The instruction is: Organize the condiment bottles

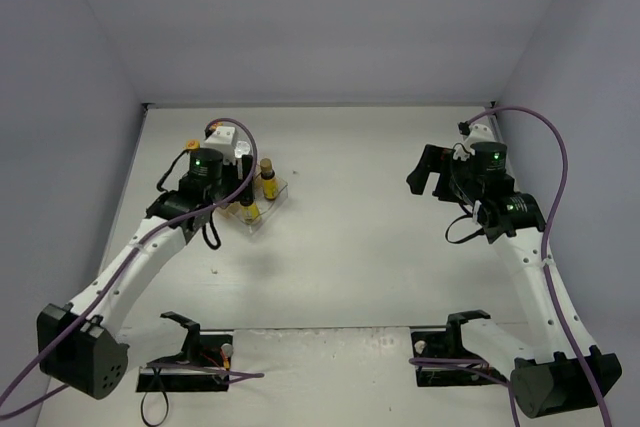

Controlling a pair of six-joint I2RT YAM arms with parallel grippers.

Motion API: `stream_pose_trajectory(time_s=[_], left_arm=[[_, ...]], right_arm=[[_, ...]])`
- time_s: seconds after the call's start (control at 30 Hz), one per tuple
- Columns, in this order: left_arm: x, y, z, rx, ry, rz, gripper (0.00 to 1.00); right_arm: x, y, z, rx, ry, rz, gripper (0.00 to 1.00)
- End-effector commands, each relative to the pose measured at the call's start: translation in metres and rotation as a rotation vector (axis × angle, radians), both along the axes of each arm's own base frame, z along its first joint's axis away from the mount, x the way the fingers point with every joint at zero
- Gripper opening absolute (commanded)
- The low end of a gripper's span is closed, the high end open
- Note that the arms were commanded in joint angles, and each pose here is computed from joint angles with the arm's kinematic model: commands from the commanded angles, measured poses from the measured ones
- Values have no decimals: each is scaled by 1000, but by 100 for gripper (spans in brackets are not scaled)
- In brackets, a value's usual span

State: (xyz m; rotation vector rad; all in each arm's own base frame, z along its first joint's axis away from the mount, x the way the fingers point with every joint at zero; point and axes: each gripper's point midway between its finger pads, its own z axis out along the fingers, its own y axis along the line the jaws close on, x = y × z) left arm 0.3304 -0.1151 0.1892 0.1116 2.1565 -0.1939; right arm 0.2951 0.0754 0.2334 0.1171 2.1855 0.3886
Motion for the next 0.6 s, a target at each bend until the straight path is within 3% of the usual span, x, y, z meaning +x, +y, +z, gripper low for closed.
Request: stream_pose_trajectory(time_s=[0.0,0.17,0.57], left_arm=[[-8,15,66,-18,-117,50,71],[-38,36,95,-4,-145,95,71],[-117,80,75,-9,-97,211,71]], right_arm=[[13,0,34,-1,-130,12,100],[11,-4,43,-18,-160,1,100],[-9,-16,56,-53,-195,-31,100]])
